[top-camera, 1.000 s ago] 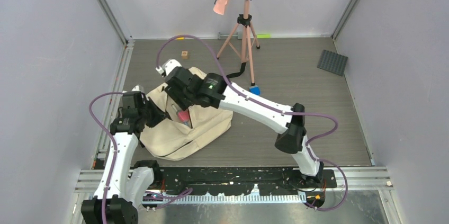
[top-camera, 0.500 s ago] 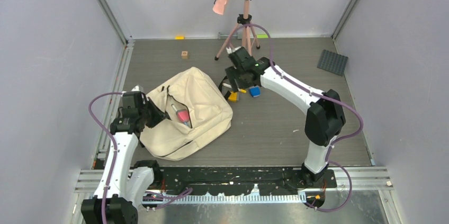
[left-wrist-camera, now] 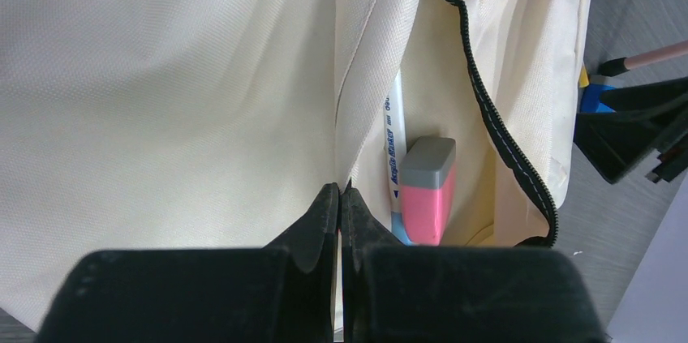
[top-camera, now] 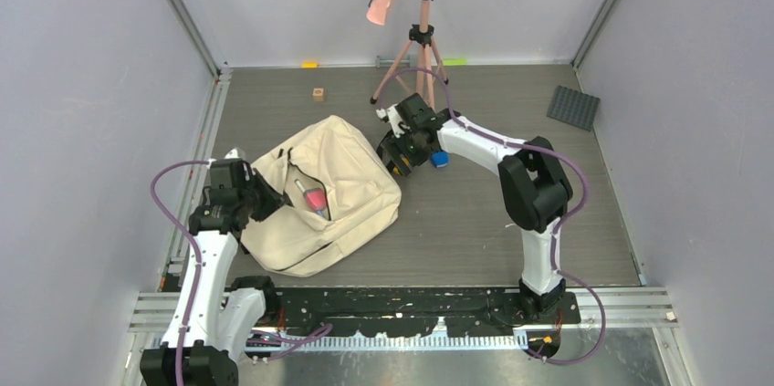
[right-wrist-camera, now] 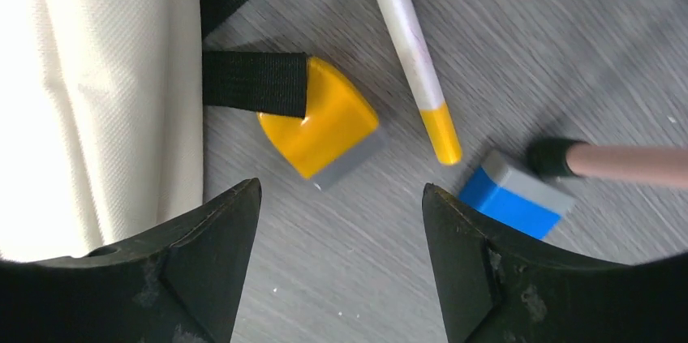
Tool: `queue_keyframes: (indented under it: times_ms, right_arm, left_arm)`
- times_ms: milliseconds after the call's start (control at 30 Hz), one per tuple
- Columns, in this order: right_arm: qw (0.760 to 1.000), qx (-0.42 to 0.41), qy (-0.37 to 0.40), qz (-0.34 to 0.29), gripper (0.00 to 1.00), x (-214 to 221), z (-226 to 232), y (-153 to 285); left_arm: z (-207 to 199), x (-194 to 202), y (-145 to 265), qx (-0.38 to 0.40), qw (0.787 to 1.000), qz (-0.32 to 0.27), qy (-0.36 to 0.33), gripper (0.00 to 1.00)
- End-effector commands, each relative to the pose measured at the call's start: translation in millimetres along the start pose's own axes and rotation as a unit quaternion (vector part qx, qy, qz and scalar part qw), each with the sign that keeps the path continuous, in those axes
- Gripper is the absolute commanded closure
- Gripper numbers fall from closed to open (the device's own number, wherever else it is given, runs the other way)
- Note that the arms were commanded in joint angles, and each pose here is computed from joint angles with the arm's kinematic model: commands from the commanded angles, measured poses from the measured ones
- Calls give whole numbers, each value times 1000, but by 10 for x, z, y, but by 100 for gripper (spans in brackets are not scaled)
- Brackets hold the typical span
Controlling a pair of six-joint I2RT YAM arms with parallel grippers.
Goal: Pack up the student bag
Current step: Pick up the stationery from the center of the board.
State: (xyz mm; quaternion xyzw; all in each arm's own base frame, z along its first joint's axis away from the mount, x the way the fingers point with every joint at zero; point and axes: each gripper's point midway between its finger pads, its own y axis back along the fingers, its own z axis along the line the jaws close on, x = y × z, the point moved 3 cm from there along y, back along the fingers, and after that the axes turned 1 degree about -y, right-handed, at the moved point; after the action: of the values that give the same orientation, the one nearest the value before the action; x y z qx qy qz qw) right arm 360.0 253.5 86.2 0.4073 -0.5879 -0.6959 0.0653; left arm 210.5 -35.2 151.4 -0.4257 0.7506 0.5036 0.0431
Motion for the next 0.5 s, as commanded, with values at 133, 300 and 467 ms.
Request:
queue_keyframes:
  times_ms: [133, 300, 467]
  right_arm:
    - [996, -35, 74, -24, 20, -292, -18, -254]
    - [994, -43, 104, 0, 20, -265, -32, -362]
    - [992, -50, 117, 17, 20, -154, -14, -439]
  left_arm:
    - [-8, -162, 149, -16, 999, -36, -19, 100]
    - [3, -142, 159, -17, 999, -35, -17, 100]
    - [21, -131, 158, -20, 999, -35, -15, 100]
